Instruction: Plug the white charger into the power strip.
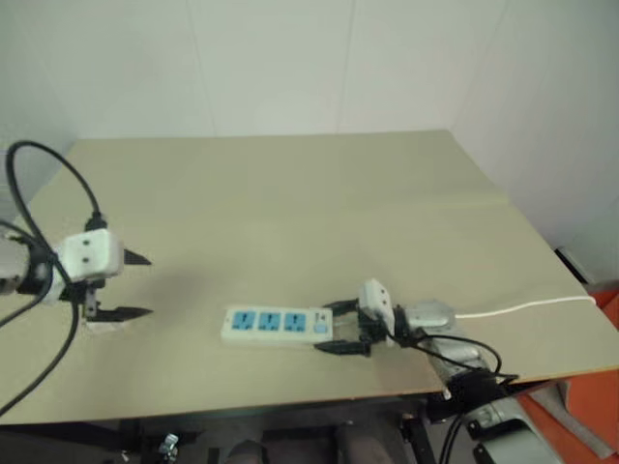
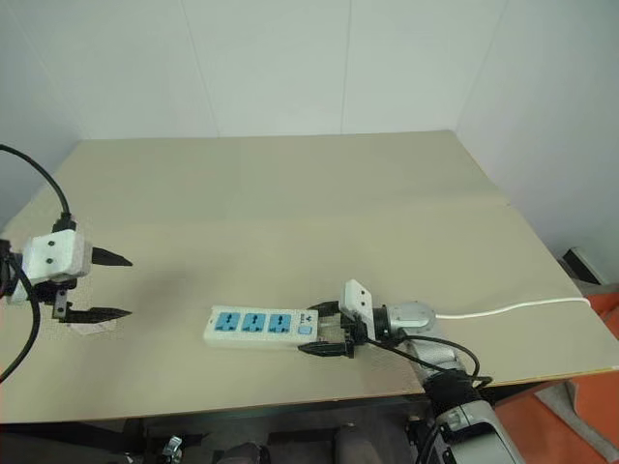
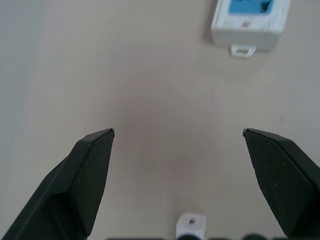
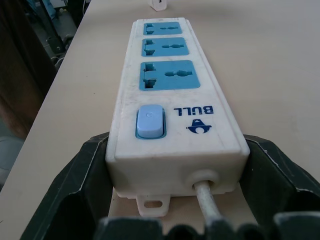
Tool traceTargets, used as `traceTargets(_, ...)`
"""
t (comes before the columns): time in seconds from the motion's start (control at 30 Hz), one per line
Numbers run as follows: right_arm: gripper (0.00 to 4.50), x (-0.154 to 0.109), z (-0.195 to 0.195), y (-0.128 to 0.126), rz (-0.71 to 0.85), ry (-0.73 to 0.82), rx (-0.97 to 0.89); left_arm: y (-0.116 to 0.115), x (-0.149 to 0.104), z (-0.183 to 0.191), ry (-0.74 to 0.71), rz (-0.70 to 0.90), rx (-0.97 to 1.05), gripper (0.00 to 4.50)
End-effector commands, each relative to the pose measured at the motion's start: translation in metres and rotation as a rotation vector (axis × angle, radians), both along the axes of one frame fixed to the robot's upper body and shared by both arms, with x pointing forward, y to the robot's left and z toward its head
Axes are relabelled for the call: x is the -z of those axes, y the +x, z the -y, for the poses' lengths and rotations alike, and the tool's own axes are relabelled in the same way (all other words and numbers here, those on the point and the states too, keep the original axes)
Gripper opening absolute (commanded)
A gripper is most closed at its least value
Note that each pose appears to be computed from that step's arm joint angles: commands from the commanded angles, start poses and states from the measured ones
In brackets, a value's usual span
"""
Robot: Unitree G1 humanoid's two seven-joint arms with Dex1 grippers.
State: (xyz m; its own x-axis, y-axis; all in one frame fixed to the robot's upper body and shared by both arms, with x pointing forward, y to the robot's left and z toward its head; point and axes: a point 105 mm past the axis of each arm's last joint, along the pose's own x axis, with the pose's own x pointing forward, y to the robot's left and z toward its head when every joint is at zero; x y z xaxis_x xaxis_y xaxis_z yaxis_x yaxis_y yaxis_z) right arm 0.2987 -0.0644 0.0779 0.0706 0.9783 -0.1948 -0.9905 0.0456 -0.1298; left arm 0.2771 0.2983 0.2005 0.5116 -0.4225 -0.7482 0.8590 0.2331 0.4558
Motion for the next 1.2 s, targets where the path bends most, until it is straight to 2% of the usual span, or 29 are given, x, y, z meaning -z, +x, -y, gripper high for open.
traceTargets(0.03, 3.42, 0.006, -0.010, -0.011, -0.016, -0.010, -0.055, -0.003, -0.003, -0.018, 0.124, -0.051, -0.089, 4.50)
traceTargets(0.3, 3.42, 0.011, -0.010, -0.015, -0.039, -0.001, -0.044, -0.016, 0.019, -0.048, 0.291, -0.215, -0.180, 4.50)
traceTargets(0.4, 3.42, 0.012, -0.009, -0.016, -0.042, -0.002, -0.039, -0.013, 0.030, -0.059, 0.333, -0.227, -0.223, 4.50)
traceTargets(0.77, 3.42, 0.011, -0.012, -0.017, -0.051, 0.026, -0.004, 0.023, 0.053, -0.039, 0.279, -0.217, -0.197, 4.50)
traceTargets(1.2, 3.42, 0.010, -0.011, -0.017, -0.059, 0.054, 0.049, 0.022, 0.066, -0.047, 0.329, -0.306, -0.164, 4.50)
